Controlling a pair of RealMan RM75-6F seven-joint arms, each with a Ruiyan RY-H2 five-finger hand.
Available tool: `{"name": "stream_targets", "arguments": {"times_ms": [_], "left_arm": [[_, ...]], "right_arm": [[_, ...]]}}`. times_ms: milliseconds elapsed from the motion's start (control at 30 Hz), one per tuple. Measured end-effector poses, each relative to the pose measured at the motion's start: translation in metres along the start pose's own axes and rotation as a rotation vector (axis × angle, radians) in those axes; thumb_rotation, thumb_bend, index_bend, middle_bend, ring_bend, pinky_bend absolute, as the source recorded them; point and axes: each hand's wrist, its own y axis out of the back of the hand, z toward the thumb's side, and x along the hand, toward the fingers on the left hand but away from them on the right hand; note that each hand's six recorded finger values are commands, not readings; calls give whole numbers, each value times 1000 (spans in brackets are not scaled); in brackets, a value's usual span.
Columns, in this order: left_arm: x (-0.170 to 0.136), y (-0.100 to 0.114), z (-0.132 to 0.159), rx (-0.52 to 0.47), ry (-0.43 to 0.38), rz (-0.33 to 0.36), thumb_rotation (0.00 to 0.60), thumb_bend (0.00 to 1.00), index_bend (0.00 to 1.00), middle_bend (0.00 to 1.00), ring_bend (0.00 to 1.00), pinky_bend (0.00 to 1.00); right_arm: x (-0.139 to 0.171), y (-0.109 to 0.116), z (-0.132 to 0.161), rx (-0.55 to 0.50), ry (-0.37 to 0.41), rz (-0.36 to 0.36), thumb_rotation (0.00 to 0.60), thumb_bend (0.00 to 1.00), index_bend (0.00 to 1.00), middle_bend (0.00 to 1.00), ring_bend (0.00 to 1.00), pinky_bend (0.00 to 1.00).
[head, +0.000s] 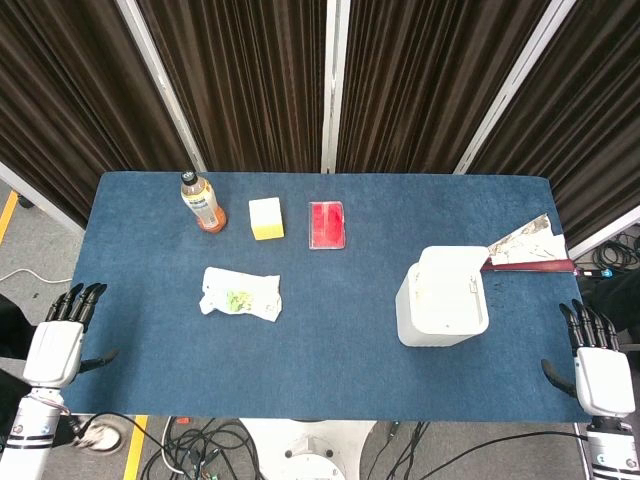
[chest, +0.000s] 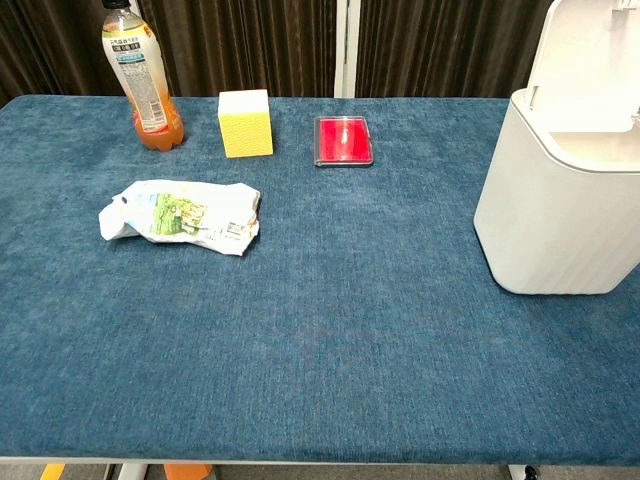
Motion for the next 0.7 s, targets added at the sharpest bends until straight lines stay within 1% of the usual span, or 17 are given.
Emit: {"name": "stream_targets", "arguments": {"times_ms": [467,700], "left_arm": [[0,-1,-2,-11,6,-5,600,70,88,92,41,126],[0,-2,0,-14,-2,-10,600,69,94,92,41,126]], "right_arm": [[-1,0,3,-1,11,4,598,157,0,0,0,0],[-4,7,7,2,30,1,599,149,0,0,0,0]]}}
